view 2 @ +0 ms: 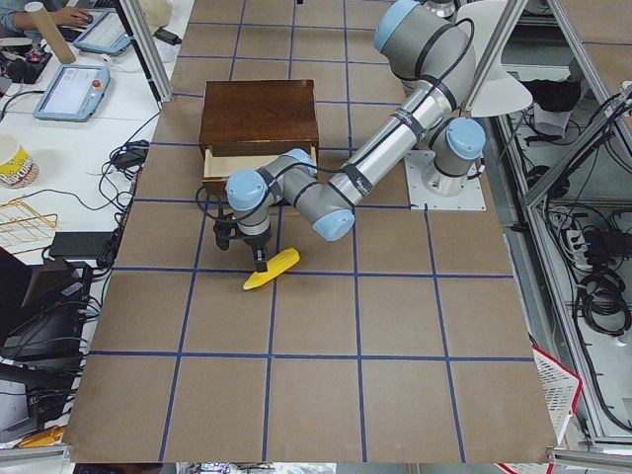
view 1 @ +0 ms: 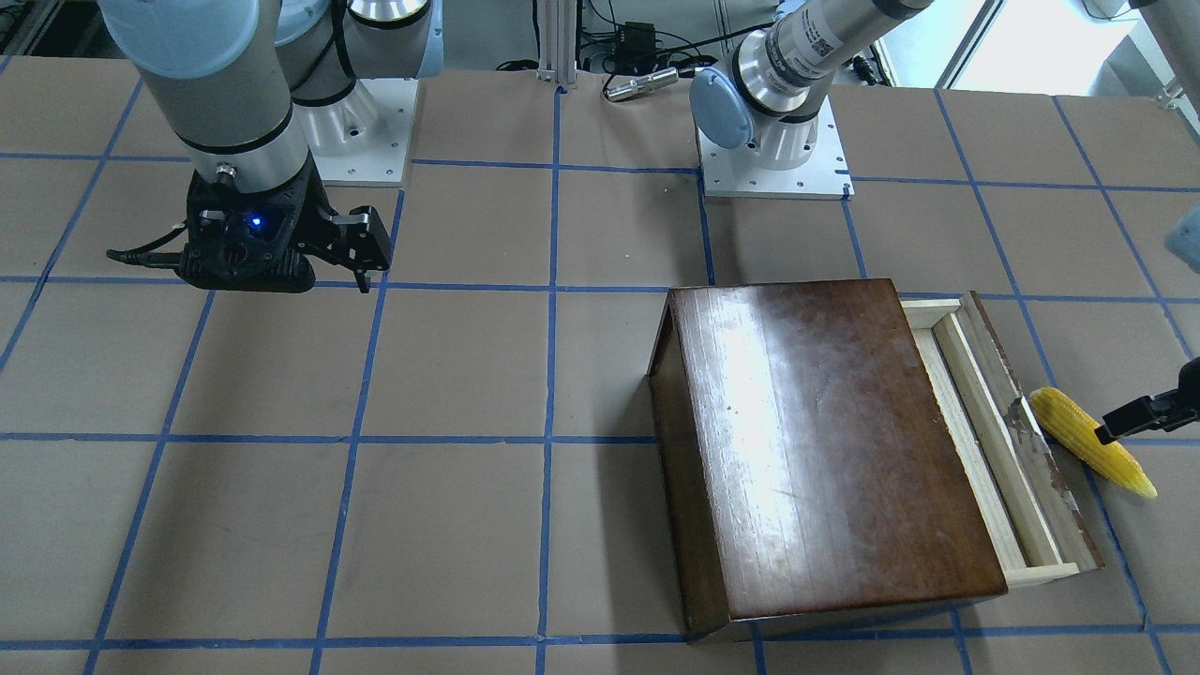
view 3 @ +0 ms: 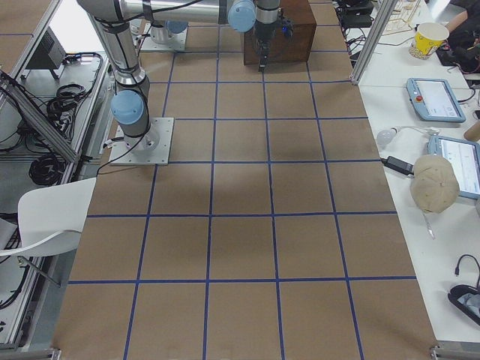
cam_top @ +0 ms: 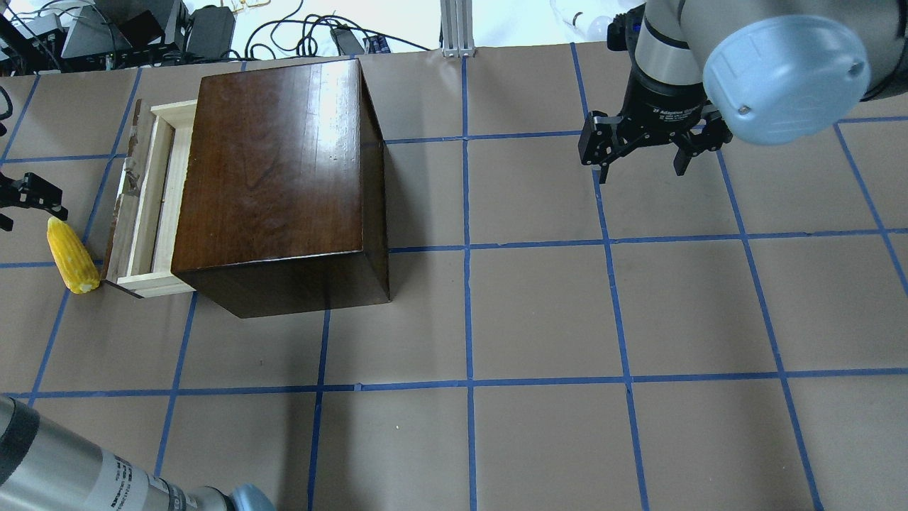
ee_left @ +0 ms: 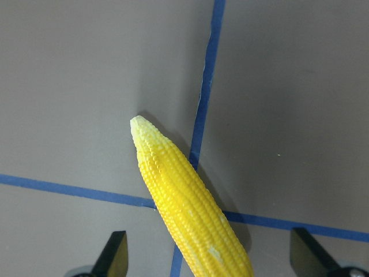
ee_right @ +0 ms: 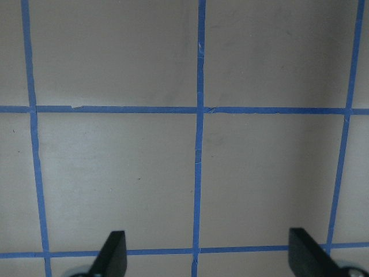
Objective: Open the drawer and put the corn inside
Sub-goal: 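Lower the left gripper and grasp the yellow corn cob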
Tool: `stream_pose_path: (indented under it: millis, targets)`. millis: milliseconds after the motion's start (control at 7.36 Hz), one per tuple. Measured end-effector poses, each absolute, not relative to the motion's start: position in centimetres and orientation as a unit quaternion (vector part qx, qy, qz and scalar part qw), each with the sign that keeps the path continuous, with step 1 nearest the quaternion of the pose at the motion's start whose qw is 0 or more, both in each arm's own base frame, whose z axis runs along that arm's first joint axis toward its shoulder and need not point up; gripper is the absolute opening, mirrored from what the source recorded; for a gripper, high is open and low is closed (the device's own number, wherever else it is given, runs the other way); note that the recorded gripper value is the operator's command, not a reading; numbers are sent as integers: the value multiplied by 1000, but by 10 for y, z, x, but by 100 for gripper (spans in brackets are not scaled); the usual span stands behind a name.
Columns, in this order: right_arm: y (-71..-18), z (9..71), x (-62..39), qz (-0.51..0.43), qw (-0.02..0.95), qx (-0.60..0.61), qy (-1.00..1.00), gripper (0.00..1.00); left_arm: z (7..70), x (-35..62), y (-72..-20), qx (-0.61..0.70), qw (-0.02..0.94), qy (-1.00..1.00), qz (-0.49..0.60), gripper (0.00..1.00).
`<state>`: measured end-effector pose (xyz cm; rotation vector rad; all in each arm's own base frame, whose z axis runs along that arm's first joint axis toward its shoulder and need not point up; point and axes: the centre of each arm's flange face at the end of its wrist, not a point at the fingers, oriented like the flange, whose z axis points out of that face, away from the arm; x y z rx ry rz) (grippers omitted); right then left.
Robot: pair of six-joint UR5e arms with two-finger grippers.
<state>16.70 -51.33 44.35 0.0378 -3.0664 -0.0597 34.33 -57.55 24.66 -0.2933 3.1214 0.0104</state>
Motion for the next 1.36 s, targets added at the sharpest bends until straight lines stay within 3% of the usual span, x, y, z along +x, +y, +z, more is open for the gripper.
stream_pose_path:
  millis: [679,815,1087,1223,1359]
  targets:
    - [-513,443,167,-19,37,12,-999,100,204,351,-569,-92,-12,995,24,100]
    - [-513,443,167,-19,37,12,-999,100,197,353,-570,-90,-11,996,22,94]
    - [-513,444,167,-19,37,12,-999,100,185,355,-573,-88,-9,996,19,67]
    - [-513,444,167,-19,37,12,-999,100,182,355,-573,-88,-10,996,19,26]
    - [-513,444,167,-19,37,12,-999,100,181,355,-573,-88,-11,996,19,18]
